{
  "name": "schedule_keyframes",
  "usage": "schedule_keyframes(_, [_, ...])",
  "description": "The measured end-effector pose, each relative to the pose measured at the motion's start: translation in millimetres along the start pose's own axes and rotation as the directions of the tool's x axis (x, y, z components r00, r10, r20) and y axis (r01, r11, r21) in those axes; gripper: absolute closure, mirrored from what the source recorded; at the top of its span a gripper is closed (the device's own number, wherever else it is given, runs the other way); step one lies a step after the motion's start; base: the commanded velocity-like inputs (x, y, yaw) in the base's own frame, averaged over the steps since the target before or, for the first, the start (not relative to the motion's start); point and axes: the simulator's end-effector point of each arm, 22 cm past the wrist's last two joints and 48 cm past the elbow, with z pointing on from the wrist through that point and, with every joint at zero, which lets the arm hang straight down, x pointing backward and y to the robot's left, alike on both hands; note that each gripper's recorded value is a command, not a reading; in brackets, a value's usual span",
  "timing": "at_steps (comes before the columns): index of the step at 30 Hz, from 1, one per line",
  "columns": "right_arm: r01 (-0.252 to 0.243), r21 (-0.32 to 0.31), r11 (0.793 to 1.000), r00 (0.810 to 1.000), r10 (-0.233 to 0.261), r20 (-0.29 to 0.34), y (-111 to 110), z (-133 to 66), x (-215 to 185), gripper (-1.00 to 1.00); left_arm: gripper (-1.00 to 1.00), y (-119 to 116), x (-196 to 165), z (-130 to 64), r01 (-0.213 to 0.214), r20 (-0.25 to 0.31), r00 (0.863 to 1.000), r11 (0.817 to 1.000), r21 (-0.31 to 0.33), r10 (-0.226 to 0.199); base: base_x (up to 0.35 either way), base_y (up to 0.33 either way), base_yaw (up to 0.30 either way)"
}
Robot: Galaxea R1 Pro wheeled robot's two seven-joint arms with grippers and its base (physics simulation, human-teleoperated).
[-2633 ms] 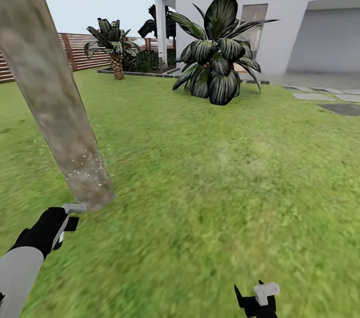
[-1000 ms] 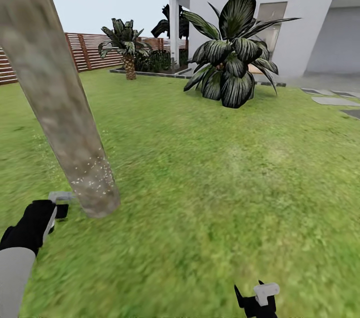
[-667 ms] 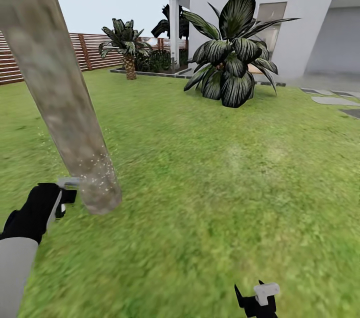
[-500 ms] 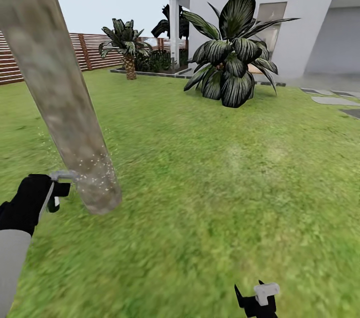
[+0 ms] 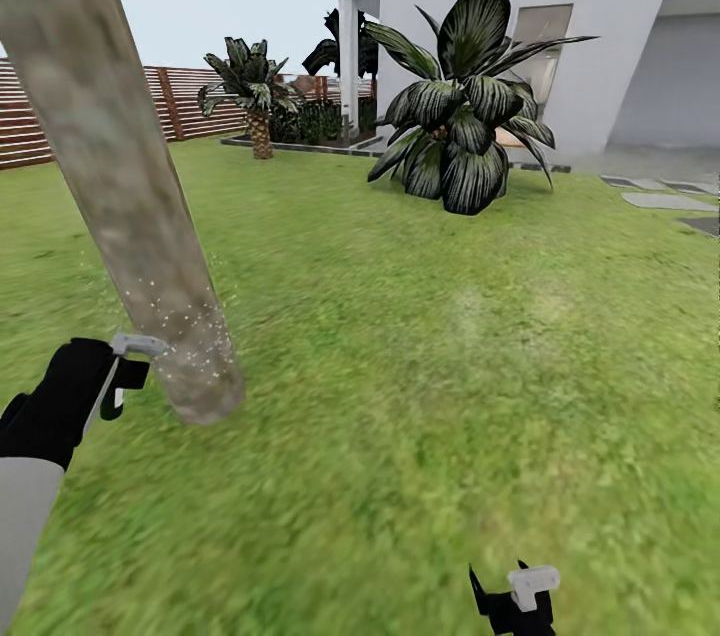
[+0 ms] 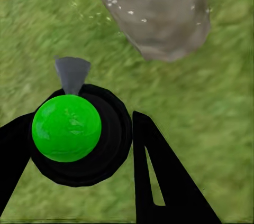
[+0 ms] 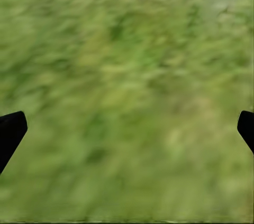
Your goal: In the garden, pick up the pesticide atomizer on the floor and spray pesticide onto both trees until each tree trunk is fully covered.
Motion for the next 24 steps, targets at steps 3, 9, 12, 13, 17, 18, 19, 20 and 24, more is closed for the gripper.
schedule_keyframes(3, [0.000, 0.000, 1.000, 1.000, 0.000, 0.000, 0, 0.0, 0, -1.00, 1.00, 1, 3, 1.9, 0.002, -0.007, 1.000, 1.000, -0.001, -0.002, -0.336, 0.000, 0.000])
schedule_keyframes(9, [0.000, 0.000, 1.000, 1.000, 0.000, 0.000, 0, 0.0, 0, -1.00, 1.00, -3, 31, 14.6, -0.010, -0.066, 0.998, 1.000, 0.004, 0.010, -0.341, 0.000, 0.000])
schedule_keyframes(12, [0.000, -0.001, 1.000, 1.000, 0.000, 0.000, 1, 0.2, 0, -1.00, 1.00, -15, 61, 33.6, -0.026, -0.102, 0.994, 0.999, 0.029, 0.028, -0.342, 0.000, 0.000])
schedule_keyframes(13, [-0.001, -0.001, 1.000, 1.000, 0.001, 0.000, 1, 0.3, 0, -1.00, 1.00, -20, 69, 39.6, -0.032, -0.108, 0.994, 0.999, 0.036, 0.035, -0.342, 0.000, 0.000])
schedule_keyframes(17, [-0.001, -0.004, 1.000, 1.000, 0.001, 0.000, 3, 0.4, 0, -1.00, 1.00, -43, 103, 67.6, -0.059, -0.110, 0.992, 0.995, 0.082, 0.068, -0.315, 0.000, 0.000])
schedule_keyframes(18, [0.000, -0.004, 1.000, 1.000, 0.000, 0.001, 3, 0.5, -1, -1.00, 1.00, -49, 107, 73.0, -0.066, -0.091, 0.993, 0.993, 0.095, 0.075, -0.138, 0.000, 0.000])
schedule_keyframes(19, [0.001, -0.005, 1.000, 1.000, -0.001, 0.002, 3, 0.6, -1, -1.00, 1.00, -54, 109, 76.7, -0.074, -0.071, 0.994, 0.992, 0.104, 0.081, -0.071, 0.000, 0.000])
schedule_keyframes(20, [0.001, -0.004, 1.000, 1.000, -0.001, 0.004, 3, 0.8, -2, -1.00, 1.00, -59, 110, 78.9, -0.078, -0.055, 0.995, 0.989, 0.122, 0.085, -0.045, 0.000, 0.000])
schedule_keyframes(24, [0.027, 0.019, 0.999, 0.998, -0.028, 0.059, -11, 8.0, -27, -1.00, 1.00, -115, 109, 72.2, -0.172, 0.042, 0.985, 0.930, 0.325, 0.167, -0.012, 0.000, 0.000])
